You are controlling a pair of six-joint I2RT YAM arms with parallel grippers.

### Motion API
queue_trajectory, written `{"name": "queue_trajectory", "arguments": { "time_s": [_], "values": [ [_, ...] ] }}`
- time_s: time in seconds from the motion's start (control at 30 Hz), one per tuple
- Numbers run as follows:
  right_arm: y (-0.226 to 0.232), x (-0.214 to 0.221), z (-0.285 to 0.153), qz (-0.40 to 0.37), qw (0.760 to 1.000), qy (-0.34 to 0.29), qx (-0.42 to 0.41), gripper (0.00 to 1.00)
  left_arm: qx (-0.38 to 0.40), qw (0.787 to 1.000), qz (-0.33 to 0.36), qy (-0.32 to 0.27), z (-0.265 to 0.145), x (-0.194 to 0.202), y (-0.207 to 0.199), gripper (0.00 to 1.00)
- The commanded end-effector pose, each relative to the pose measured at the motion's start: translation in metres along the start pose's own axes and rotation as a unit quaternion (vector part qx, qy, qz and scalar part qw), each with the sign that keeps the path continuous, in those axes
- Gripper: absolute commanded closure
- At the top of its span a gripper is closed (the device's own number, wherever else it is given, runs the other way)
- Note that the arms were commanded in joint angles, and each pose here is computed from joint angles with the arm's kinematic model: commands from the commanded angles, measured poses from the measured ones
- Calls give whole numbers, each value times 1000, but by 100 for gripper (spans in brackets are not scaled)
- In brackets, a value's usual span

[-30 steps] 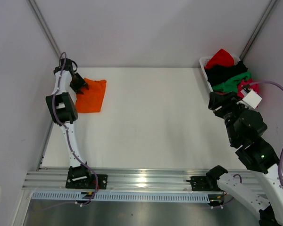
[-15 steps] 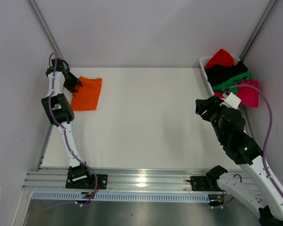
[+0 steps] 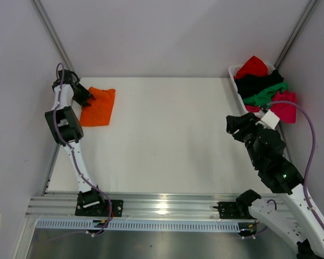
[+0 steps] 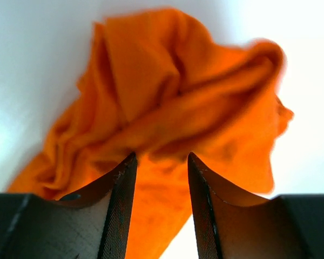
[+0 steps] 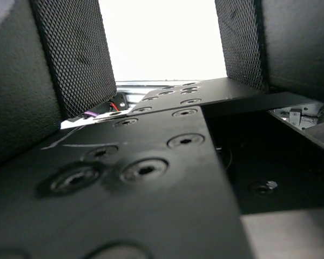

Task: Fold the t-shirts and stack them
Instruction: Fold the tshirt

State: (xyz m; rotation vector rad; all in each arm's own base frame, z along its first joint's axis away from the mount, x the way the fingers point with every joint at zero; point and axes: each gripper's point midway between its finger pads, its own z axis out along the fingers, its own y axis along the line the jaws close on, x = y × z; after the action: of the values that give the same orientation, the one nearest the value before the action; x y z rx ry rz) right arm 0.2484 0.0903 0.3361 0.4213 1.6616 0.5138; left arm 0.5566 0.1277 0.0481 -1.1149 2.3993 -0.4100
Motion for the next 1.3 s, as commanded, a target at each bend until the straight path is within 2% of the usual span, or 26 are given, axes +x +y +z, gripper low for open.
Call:
{"name": "queue_trajectory", "arguments": {
  "time_s": [0.0,0.23,0.37,0.43,0.73,0.93,1.07,1.27],
  "values": [
    [1,2,1,6,1000,1,-3,43,74,994,49,-62,-65,-16,-62,54],
    [-6,12,-1,3,1000,7,-3,43,103,984,95,-111,-136,-12,-102,54],
    [-10,14,-3,1,1000,7,0,43,90,984,108,-111,-150,3,-104,54],
    [-9,11,-5,4,1000,2,-5,43,73,986,107,-104,-142,10,-96,54],
    [-10,12,-8,7,1000,5,-6,43,-38,996,79,-6,-74,49,-38,57],
    [-9,15,-6,10,1000,8,-6,43,-88,993,63,45,-56,87,-4,58],
    [-6,15,-4,9,1000,11,-10,43,-93,991,63,66,-50,105,1,59],
    [-6,18,-4,12,1000,14,-12,43,-109,989,71,67,-50,110,5,59]
  ]
}}
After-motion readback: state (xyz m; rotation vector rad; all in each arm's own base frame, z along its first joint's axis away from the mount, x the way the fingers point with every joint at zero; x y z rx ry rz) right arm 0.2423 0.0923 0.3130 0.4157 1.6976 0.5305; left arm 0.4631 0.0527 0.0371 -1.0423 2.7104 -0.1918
